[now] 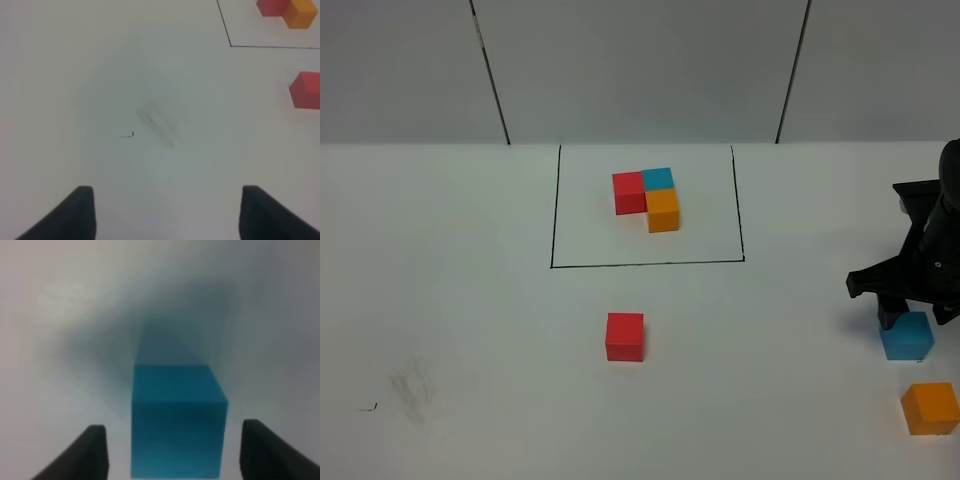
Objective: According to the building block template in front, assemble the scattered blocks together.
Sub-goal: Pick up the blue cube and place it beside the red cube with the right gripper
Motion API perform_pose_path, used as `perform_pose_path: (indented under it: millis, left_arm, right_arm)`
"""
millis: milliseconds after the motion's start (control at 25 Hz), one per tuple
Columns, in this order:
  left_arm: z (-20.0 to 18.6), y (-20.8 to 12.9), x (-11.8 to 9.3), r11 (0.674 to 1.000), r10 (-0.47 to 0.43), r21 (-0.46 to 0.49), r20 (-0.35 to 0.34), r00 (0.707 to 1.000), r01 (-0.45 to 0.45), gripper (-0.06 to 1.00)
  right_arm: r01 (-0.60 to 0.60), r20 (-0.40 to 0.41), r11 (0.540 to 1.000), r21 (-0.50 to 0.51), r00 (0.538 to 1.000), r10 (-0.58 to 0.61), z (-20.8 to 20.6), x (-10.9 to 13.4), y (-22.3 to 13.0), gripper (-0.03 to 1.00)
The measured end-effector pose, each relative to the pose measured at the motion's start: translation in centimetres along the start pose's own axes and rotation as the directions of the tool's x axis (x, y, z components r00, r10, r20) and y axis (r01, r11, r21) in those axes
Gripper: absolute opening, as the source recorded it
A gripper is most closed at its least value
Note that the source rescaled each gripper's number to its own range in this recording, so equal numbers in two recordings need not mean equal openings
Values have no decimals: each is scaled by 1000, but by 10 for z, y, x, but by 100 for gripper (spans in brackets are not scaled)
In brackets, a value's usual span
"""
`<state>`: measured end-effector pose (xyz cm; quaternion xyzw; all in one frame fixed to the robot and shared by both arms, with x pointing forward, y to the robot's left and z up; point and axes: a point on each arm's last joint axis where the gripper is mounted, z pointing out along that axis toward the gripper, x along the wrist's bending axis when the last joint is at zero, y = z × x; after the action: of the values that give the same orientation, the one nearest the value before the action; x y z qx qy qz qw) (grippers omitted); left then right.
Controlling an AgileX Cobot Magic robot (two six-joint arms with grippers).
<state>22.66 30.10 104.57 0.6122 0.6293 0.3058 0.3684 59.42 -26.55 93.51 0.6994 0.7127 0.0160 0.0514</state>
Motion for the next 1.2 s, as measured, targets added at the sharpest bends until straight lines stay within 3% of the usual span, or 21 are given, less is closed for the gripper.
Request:
perform_pose_path:
  millis: [920,1200]
  left_arm:
    - [0,0,0,1000,0,0,0,1000,0,96]
    - [0,0,0,1000,0,0,0,1000,0,96]
  right_arm:
    - [5,5,998,61,1000,-5,19,1,-1,24]
    - [0,0,1000,28,1000,0,22,0,3,24]
